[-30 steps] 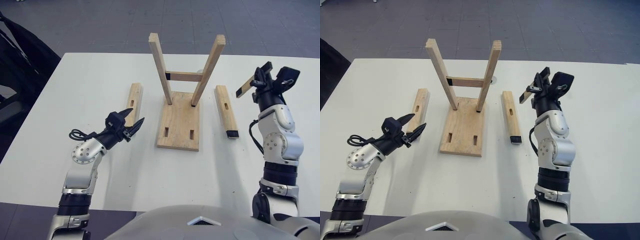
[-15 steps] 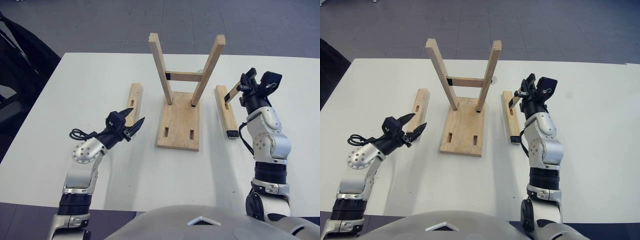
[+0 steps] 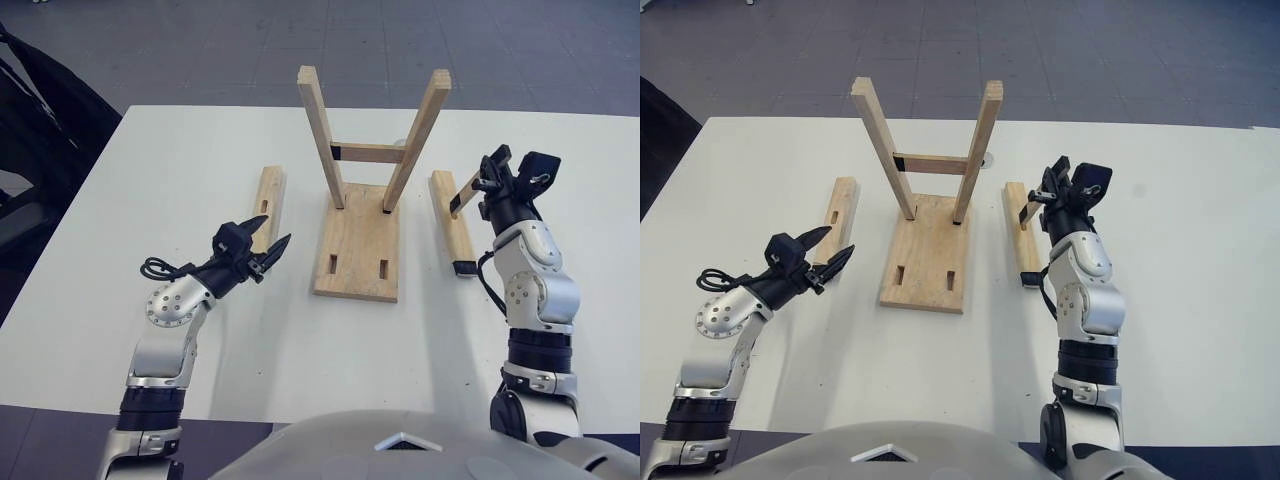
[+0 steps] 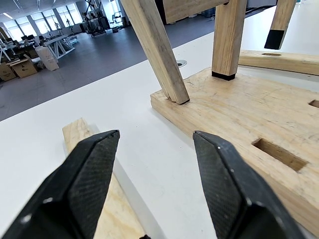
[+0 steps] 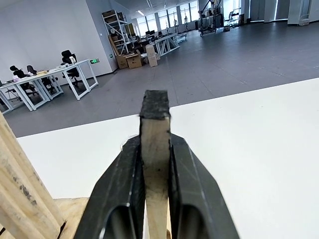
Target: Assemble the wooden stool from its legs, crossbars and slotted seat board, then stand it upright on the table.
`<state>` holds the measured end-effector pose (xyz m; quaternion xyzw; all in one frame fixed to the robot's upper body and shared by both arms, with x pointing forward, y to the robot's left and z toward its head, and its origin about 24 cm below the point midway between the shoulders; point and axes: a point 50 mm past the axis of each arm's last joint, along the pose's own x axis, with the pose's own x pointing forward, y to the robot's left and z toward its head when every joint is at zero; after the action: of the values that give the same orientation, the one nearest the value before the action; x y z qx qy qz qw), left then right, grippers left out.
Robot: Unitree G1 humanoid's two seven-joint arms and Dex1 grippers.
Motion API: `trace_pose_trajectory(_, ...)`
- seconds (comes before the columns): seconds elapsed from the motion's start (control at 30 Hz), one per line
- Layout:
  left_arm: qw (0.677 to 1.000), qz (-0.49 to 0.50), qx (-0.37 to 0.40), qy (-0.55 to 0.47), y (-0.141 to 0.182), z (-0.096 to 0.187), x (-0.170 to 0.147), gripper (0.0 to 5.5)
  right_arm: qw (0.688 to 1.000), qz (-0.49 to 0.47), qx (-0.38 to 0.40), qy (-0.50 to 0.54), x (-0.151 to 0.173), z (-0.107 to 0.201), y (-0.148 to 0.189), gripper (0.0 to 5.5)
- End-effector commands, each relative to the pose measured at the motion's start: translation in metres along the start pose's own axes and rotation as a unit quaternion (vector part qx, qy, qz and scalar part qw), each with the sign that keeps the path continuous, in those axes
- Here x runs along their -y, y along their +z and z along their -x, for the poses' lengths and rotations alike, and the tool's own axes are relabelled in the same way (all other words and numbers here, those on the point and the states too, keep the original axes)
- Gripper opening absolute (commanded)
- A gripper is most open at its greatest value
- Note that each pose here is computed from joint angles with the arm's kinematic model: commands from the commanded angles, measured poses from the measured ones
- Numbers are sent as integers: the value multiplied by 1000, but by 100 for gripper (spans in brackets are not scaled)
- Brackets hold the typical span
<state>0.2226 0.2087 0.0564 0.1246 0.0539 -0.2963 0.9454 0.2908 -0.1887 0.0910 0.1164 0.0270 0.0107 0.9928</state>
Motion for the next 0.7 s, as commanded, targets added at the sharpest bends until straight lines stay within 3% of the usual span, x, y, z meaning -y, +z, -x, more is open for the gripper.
trace_pose_trajectory(0.03,1000,-3,-3,-2,1,0,1,274,1000,10,-17,-10,9,2,-10,42)
trace_pose_trajectory(0.23,1000,-3,-4,-3,2,-1,1,274,999,16,-20,-20,17,-1,-15,42)
trace_pose_trajectory(0.53,1000,-2,-3,-5,1,-2,4,274,998,-28,54,-27,18,-5,17,42)
trace_pose_trajectory(0.7,1000,1,-2,-4,1,-2,5,274,998,-21,48,-28,19,-7,13,42)
